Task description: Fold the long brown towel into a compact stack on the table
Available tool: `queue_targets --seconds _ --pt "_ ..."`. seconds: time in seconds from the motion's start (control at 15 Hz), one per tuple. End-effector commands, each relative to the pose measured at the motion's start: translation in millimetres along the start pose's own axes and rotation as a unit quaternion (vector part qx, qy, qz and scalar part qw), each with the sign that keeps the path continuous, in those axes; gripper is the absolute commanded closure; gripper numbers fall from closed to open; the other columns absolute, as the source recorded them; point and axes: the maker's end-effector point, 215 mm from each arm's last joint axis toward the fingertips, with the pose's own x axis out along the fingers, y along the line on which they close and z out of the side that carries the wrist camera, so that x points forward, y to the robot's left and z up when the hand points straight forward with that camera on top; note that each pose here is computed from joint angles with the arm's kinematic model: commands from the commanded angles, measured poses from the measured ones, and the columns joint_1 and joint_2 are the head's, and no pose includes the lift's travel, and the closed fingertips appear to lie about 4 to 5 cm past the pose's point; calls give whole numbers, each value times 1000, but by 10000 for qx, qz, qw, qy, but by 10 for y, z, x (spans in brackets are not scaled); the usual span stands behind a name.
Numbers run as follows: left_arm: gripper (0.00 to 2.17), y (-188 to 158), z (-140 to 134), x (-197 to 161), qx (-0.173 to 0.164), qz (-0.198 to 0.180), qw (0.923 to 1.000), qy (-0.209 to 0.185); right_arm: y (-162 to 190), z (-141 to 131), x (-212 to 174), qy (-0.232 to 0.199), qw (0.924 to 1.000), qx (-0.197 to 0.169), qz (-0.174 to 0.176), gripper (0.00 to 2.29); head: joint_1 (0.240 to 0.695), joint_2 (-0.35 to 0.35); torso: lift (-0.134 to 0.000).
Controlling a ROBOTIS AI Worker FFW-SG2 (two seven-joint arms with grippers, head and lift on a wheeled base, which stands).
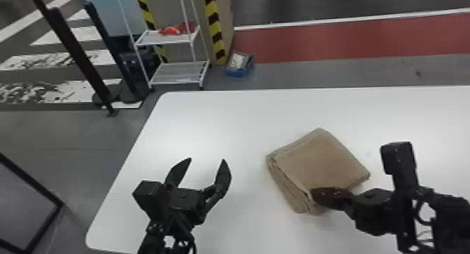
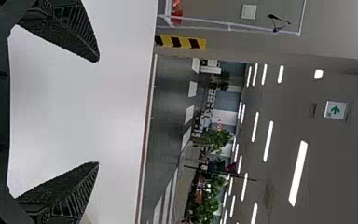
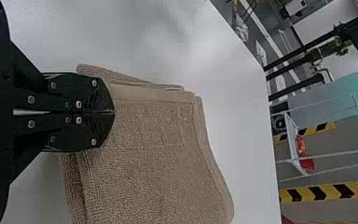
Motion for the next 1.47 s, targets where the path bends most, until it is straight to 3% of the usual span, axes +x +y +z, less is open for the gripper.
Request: queue_targets --seconds 0.0,0.27,0.67,1.07,1.4 --pt "83 -1 -10 -4 -17 3 10000 -2 -38 -55 -7 54 10000 14 -22 1956 695 227 -123" --pt "83 -2 14 2 -5 1 10000 -31 -89 212 -321 -415 9991 88 18 1956 695 220 -123" --pt "83 1 15 10 -28 4 10000 -42 -589 110 -751 -418 9964 643 -365 1956 695 156 -123" --pt "83 27 24 -16 -8 22 10000 -51 -909 75 -383 71 9950 820 -573 1956 695 105 -123" --pt "83 40 11 -29 -11 34 10000 -38 -1178 482 -119 21 9941 599 -905 1953 695 110 -123"
